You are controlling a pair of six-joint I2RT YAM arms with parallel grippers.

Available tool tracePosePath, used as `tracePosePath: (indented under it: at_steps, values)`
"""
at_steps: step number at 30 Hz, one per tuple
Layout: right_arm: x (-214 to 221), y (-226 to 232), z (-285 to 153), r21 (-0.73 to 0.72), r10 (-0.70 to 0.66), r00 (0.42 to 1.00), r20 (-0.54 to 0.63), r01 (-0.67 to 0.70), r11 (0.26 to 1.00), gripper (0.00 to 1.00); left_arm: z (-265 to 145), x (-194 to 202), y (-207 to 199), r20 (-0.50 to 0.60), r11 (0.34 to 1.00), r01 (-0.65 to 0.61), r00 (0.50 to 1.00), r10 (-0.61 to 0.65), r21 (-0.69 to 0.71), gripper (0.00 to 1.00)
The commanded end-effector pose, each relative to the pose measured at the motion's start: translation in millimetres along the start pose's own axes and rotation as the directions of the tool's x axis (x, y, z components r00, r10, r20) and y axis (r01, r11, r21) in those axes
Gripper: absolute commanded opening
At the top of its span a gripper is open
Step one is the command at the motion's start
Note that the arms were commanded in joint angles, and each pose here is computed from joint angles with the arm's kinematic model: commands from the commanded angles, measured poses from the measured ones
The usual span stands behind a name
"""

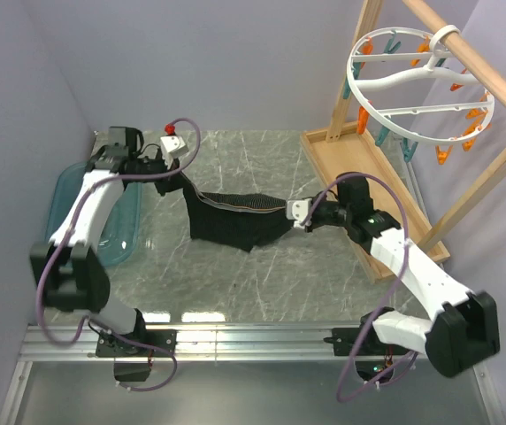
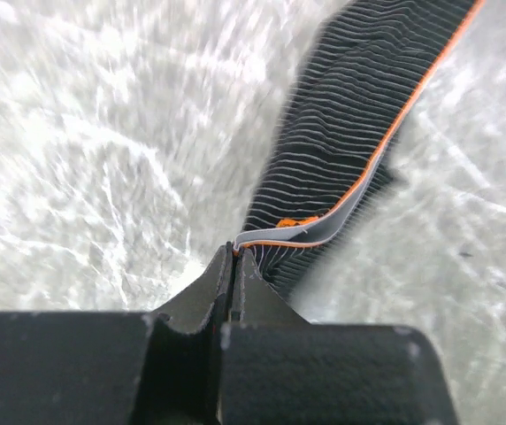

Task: Clip the underwear to the hanger

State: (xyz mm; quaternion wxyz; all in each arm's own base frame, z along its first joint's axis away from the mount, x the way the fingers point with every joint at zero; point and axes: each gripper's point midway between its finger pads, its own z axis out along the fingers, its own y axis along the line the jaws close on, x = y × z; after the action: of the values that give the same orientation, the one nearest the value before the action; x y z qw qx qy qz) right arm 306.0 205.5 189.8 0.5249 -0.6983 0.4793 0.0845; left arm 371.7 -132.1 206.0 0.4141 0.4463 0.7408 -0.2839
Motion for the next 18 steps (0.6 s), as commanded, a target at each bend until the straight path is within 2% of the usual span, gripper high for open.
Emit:
tracePosePath:
  at_steps: [1, 3, 7, 10, 14, 17, 18]
  values:
    - [-21.0, 6.5, -34.8, 0.016, 0.087, 0.996, -0.024, -0.086, 0.996, 0.0, -30.0, -30.9, -44.6, 0.107, 0.998, -0.062, 0.992, 0.061, 0.006, 0.0]
    - [-25.8, 18.2, -45.1, 0.008, 0.113, 0.993, -0.027, -0.113, 0.994, 0.0, -43.6, -29.5, -69.5, 0.124, 0.996, -0.089, 0.988, 0.089, -0.003, 0.0]
    - [-50.1, 46.8, -73.9, -0.016, 0.169, 0.986, 0.003, -0.169, 0.986, 0.0, -60.5, -13.6, -125.1, 0.132, 0.993, -0.099, 0.987, 0.089, 0.071, 0.0]
    - [-63.0, 62.2, -85.5, -0.034, 0.211, 0.977, 0.029, -0.21, 0.977, 0.0, -67.8, -3.9, -148.4, 0.133, 0.993, -0.082, 0.989, 0.07, 0.087, 0.0]
    - [-46.8, 70.0, -74.2, -0.021, 0.279, 0.96, 0.0, -0.279, 0.96, 0.0, -65.2, 2.5, -145.8, 0.117, 0.997, -0.039, 0.993, 0.031, 0.065, 0.0]
    - [-19.6, 65.1, -48.1, -0.019, 0.352, 0.934, -0.059, -0.353, 0.935, 0.0, -48.3, 17.0, -122.7, 0.059, 0.996, 0.08, 0.995, -0.083, 0.048, 0.0]
    - [-2.9, 66.8, -30.6, -0.043, 0.394, 0.913, -0.102, -0.4, 0.916, 0.0, -35.9, 22.0, -104.0, 0.046, 0.993, 0.115, 0.992, -0.116, 0.037, 0.0]
